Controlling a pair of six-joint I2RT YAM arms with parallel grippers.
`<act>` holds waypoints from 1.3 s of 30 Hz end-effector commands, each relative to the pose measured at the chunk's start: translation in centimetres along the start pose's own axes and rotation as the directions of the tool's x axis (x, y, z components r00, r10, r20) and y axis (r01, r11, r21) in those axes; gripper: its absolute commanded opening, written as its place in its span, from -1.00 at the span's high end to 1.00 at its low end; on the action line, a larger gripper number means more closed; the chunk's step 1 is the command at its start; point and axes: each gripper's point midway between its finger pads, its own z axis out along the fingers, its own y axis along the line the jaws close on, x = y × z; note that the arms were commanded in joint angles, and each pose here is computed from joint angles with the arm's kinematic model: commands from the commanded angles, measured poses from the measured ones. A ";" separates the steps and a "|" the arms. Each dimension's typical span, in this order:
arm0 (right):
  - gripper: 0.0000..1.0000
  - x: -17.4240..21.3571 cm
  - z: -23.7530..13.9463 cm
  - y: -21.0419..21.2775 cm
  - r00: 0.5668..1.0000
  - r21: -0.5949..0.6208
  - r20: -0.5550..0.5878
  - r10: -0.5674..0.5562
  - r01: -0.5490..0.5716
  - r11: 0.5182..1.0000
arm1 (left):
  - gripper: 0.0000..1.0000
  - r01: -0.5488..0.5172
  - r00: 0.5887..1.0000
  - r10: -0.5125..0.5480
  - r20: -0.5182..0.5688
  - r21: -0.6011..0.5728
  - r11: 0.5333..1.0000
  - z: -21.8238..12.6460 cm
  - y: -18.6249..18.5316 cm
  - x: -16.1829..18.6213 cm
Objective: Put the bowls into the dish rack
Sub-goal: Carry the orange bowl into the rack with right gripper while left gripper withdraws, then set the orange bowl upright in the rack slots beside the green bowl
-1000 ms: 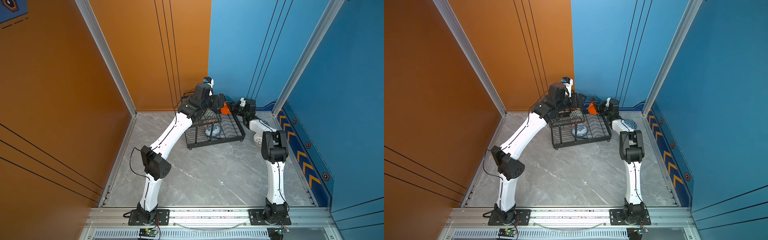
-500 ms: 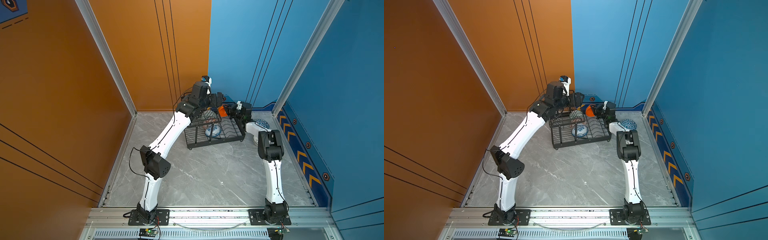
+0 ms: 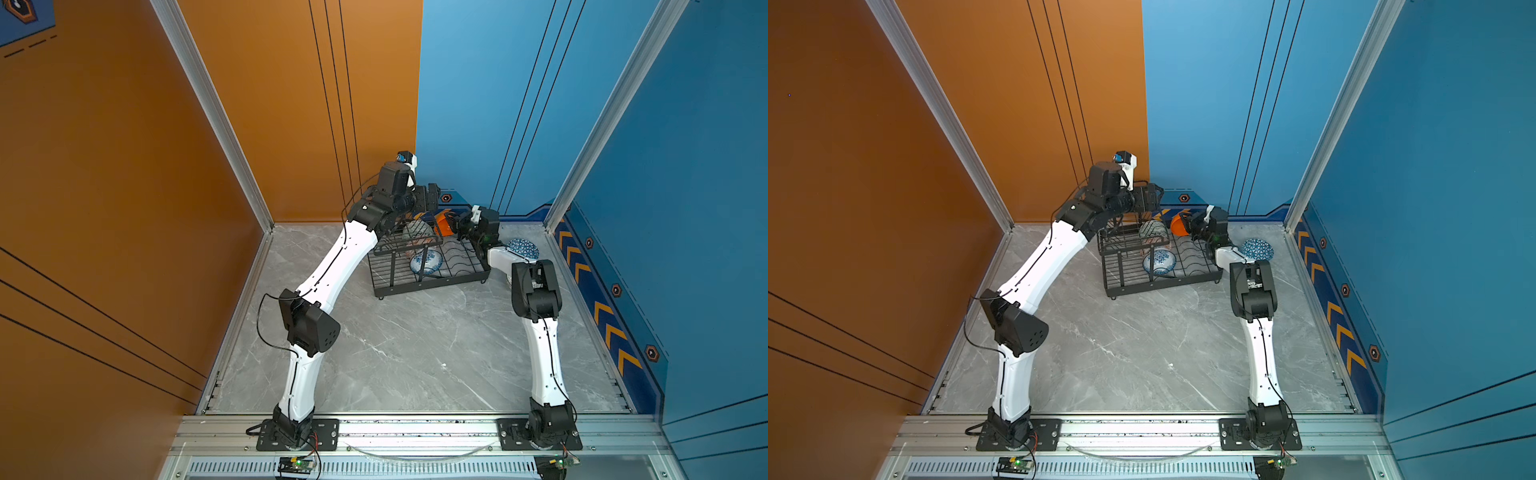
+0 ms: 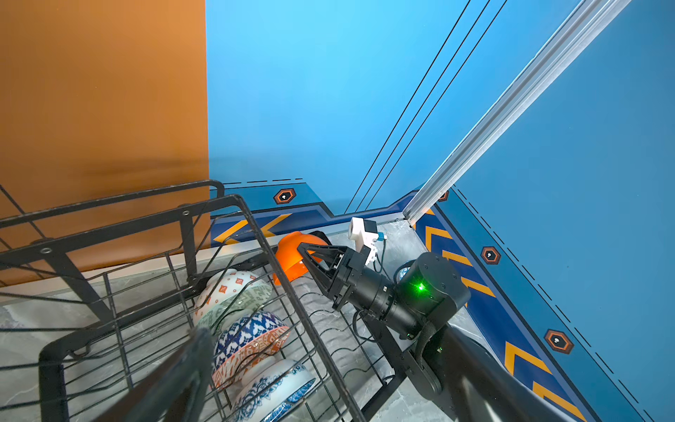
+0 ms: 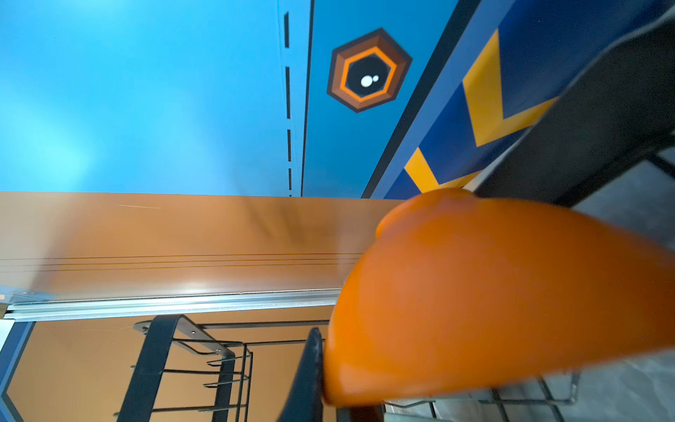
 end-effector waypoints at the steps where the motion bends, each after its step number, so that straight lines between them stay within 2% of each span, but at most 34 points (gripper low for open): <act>1: 1.00 0.0 0.9 1.3 0.999 -0.049 0.008 -0.036 0.037 0.998 | -0.96 0.005 1.000 -0.005 -0.003 0.013 1.000 0.1 0.1 -0.2; 10: 1.00 0.1 1.4 0.3 0.999 -0.049 0.002 -0.043 0.043 0.998 | -0.96 0.006 1.000 -0.006 -0.001 0.006 1.000 0.4 0.7 -0.3; 25: 1.00 0.9 1.4 2.5 0.996 -0.178 -0.019 -0.085 0.081 0.981 | -0.96 0.010 1.000 -0.010 -0.004 0.031 0.999 1.3 0.5 -0.3; 39: 1.00 1.7 0.9 0.6 0.996 -0.146 -0.026 -0.083 0.078 0.986 | -0.96 0.017 0.999 -0.015 -0.040 0.042 0.999 1.5 0.3 0.8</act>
